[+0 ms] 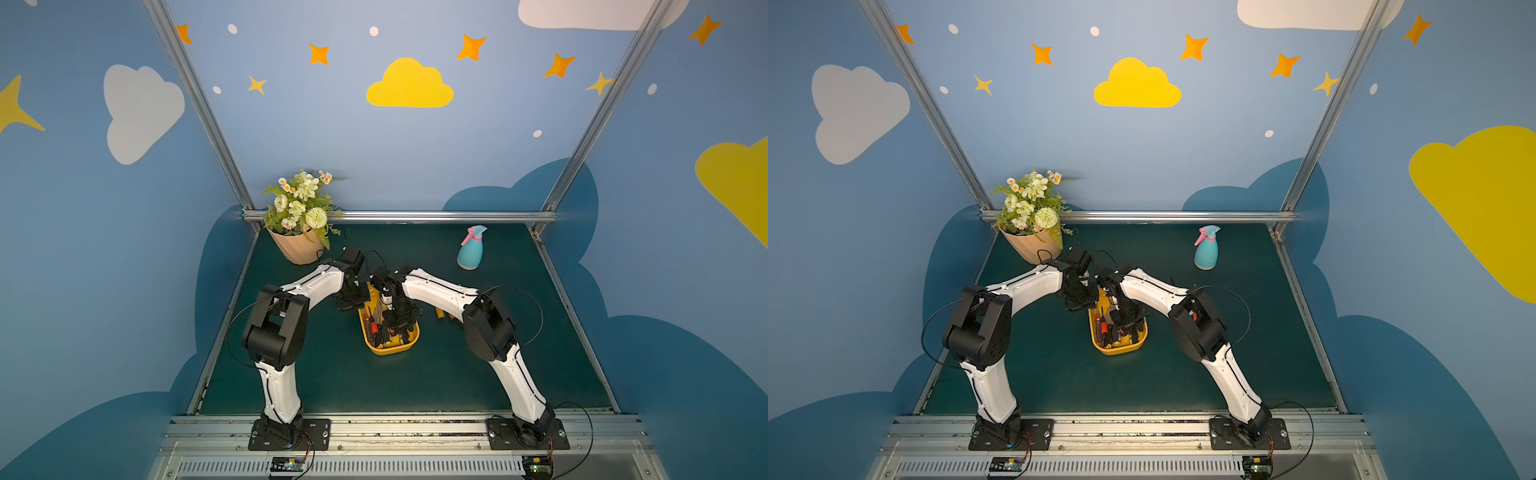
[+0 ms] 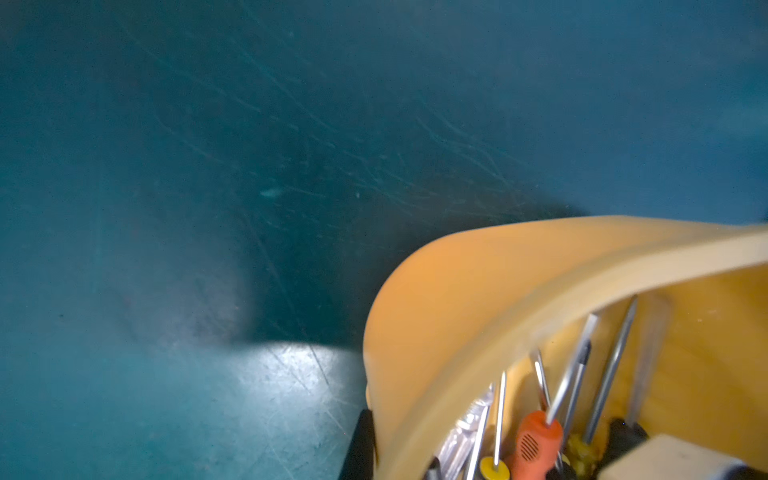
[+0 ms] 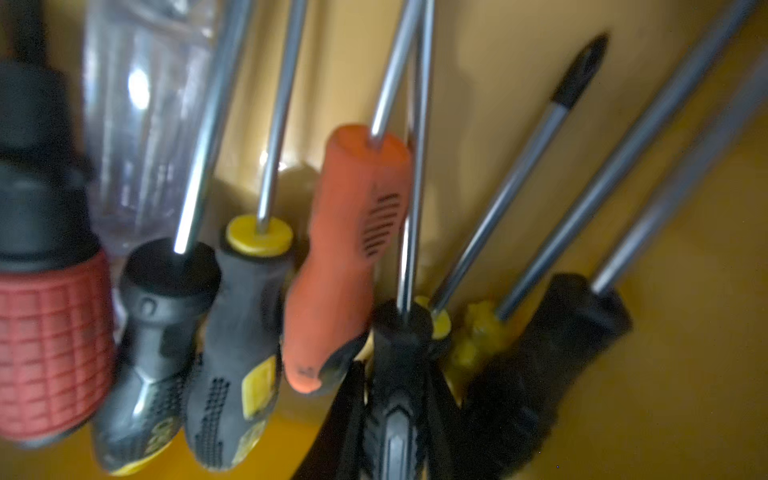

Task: Take out the screwdriver from the storage box
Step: Pick up the screwdriver from the storage box.

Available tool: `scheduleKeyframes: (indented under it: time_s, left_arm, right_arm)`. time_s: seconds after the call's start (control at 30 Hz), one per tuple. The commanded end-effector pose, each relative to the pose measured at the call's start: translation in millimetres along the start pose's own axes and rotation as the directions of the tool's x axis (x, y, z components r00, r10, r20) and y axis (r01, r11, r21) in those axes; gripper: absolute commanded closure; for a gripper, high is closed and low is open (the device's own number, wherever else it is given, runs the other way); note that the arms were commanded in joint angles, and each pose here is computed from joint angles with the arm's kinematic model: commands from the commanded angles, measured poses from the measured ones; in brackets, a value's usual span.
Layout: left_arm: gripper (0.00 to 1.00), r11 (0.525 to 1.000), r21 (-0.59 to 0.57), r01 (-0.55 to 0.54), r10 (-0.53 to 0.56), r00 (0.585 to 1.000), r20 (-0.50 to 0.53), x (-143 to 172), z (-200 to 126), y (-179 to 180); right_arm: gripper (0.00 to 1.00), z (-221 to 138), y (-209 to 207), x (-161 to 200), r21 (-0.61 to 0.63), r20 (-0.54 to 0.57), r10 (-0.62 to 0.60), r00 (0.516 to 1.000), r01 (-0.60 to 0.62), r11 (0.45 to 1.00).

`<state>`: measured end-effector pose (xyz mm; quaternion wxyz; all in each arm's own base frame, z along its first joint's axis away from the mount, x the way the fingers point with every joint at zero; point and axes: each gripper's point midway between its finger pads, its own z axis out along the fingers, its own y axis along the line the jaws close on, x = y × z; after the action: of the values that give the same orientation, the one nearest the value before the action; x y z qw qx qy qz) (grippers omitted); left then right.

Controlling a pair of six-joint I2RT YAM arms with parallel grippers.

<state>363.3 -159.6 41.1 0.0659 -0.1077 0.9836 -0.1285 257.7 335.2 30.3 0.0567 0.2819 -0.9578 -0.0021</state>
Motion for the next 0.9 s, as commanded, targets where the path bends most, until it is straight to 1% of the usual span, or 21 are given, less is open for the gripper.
scheduleKeyframes:
  time_s: [0.0,0.13,0.27,0.43,0.53,0.67,0.87]
  left_arm:
    - [0.98,0.999,0.034,-0.003,0.002,1.000,0.025,-1,-21,-6]
    - [0.98,1.000,0.031,0.001,-0.002,1.000,0.022,-2,-19,-5]
    - [0.98,1.000,0.029,0.001,-0.001,1.000,0.020,-2,-18,-5]
    - [0.98,1.000,0.027,0.003,-0.003,1.000,0.017,-2,-16,-5]
    - [0.98,1.000,0.028,0.004,-0.004,1.000,0.016,-3,-15,-5]
    - [0.97,1.000,0.031,0.004,-0.005,1.000,0.016,-3,-15,-6]
    - [0.98,1.000,0.026,-0.001,0.001,1.000,0.017,-3,-16,-5]
  right_arm:
    - [0.84,27,-11,10,0.030,-0.064,0.021,0.998,-0.019,0.999]
    - [0.90,1,-8,2,0.000,0.044,0.012,0.999,-0.012,1.000]
    - [0.95,-31,-8,-6,-0.013,0.152,0.009,0.988,-0.007,1.000]
    - [0.97,-63,-6,-12,-0.031,0.246,-0.005,0.969,0.013,0.999]
    - [0.97,-75,-5,-15,-0.043,0.277,-0.014,0.961,0.027,0.999]
    - [0.98,-82,-3,-16,-0.048,0.284,-0.025,0.958,0.040,0.998]
    - [0.99,-94,-18,-15,-0.010,0.322,0.001,0.947,0.003,1.000]
